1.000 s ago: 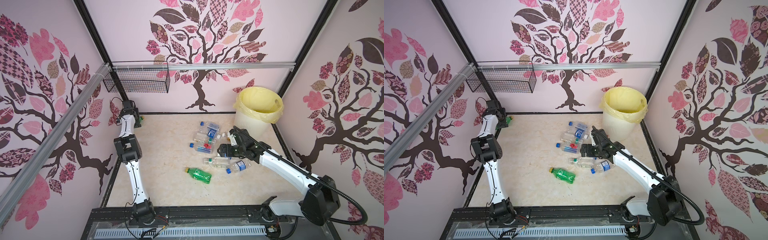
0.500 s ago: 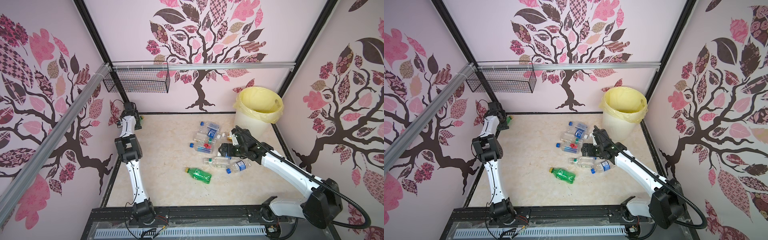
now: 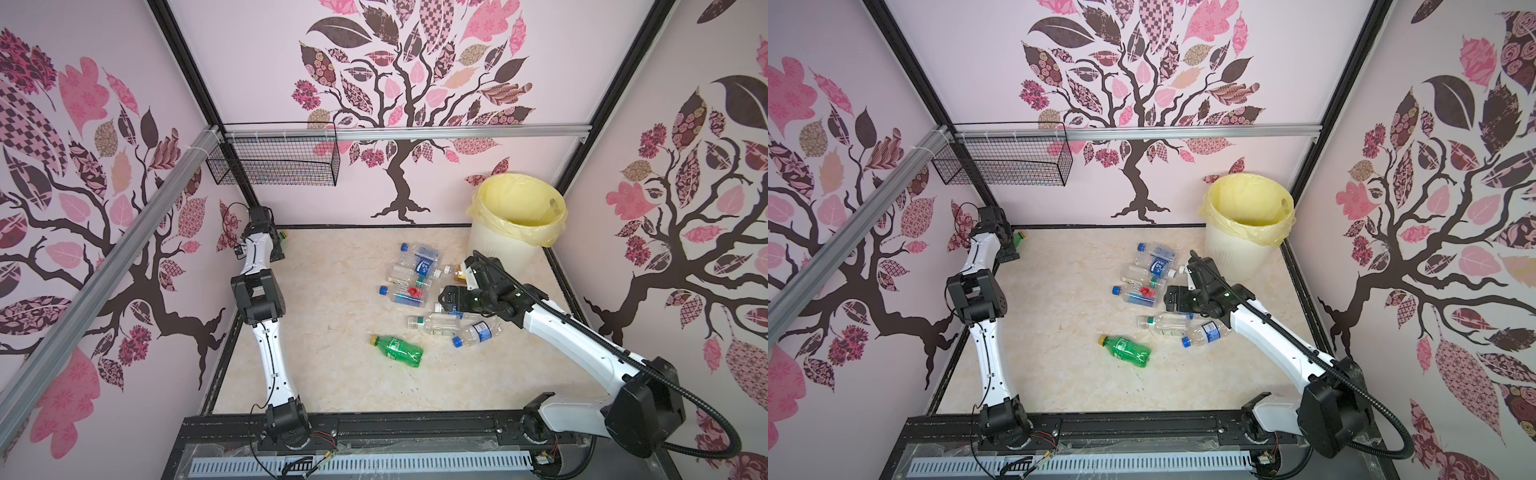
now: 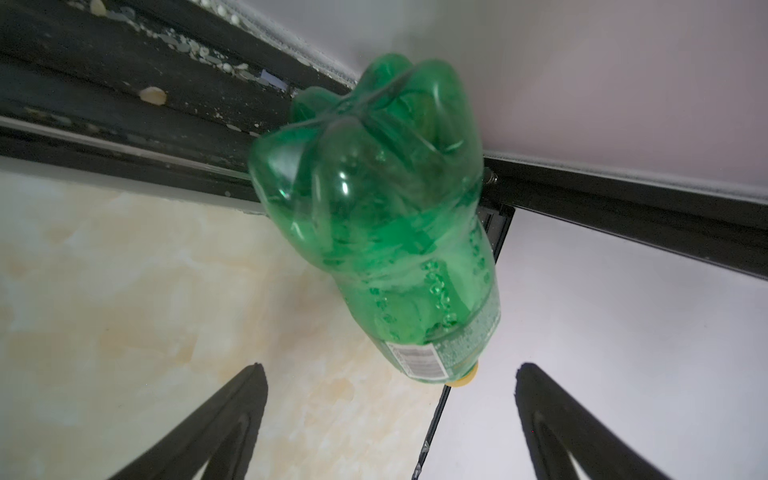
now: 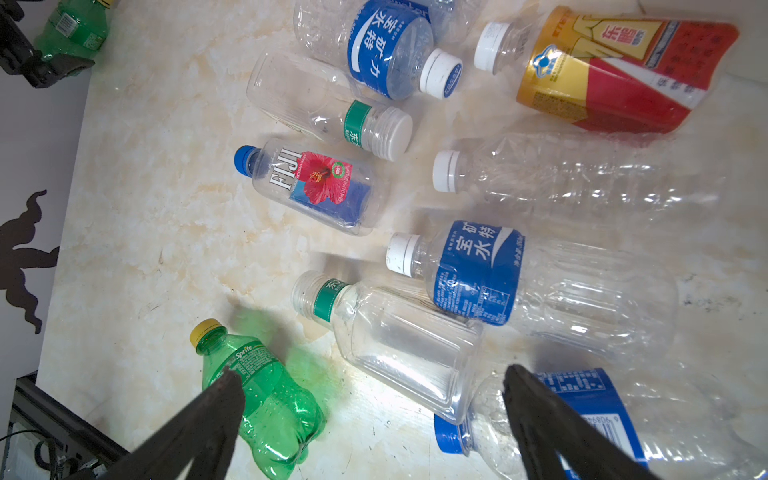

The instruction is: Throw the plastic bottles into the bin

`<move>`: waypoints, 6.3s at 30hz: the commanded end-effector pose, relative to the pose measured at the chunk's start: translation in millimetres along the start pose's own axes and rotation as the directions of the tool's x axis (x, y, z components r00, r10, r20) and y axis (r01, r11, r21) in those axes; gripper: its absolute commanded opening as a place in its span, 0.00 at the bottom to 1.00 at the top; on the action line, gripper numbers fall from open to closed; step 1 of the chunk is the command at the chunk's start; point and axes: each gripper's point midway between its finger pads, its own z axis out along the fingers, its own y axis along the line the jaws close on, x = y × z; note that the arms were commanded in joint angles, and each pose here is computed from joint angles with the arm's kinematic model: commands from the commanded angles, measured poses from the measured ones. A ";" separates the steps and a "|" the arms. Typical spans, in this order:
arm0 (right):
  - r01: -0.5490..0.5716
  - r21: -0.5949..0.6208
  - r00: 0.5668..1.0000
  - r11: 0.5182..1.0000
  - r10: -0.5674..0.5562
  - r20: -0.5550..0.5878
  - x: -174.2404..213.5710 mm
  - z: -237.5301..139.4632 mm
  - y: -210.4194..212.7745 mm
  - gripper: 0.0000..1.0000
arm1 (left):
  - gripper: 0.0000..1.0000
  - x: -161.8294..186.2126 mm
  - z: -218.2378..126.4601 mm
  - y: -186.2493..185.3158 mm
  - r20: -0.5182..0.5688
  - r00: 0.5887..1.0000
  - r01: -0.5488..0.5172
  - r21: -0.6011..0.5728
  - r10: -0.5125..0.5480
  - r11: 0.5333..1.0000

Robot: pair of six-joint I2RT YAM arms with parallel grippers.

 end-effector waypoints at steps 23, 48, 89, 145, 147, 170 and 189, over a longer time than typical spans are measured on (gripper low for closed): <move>-0.029 0.019 1.000 0.999 0.029 -0.009 -4.1 -0.5 -2.8 1.00 | 0.87 -26.0 30.6 3.3 0.027 0.998 0.056 0.020 -0.056 0.998; -0.055 -0.008 0.998 0.998 0.055 -0.006 -9.4 6.7 3.2 1.00 | 0.85 0.5 38.6 18.5 -0.106 0.994 -0.010 -0.013 0.009 1.000; -0.093 -0.040 0.996 0.995 0.094 0.005 -12.8 11.7 8.5 1.00 | 0.82 45.2 25.5 27.2 -0.273 0.946 -0.180 0.002 0.174 0.984; -0.115 -0.083 0.992 0.990 0.120 0.049 -13.7 1.3 12.2 1.00 | 0.87 40.0 -78.5 -34.7 -0.282 0.845 -0.399 0.234 0.455 0.887; -0.115 -0.084 0.991 0.990 0.120 0.052 -14.9 0.7 12.4 1.00 | 0.89 40.4 -81.8 -39.3 -0.281 0.843 -0.397 0.252 0.459 0.883; -0.101 -0.068 0.993 0.993 0.105 0.051 -15.5 -5.7 11.3 1.00 | 0.97 25.2 -51.6 -65.5 -0.211 0.885 -0.340 0.313 0.414 0.887; -0.090 -0.072 0.995 0.993 0.093 0.039 -21.9 4.2 15.9 1.00 | 0.93 52.2 -63.6 -41.4 -0.257 0.965 0.061 0.060 -0.044 0.996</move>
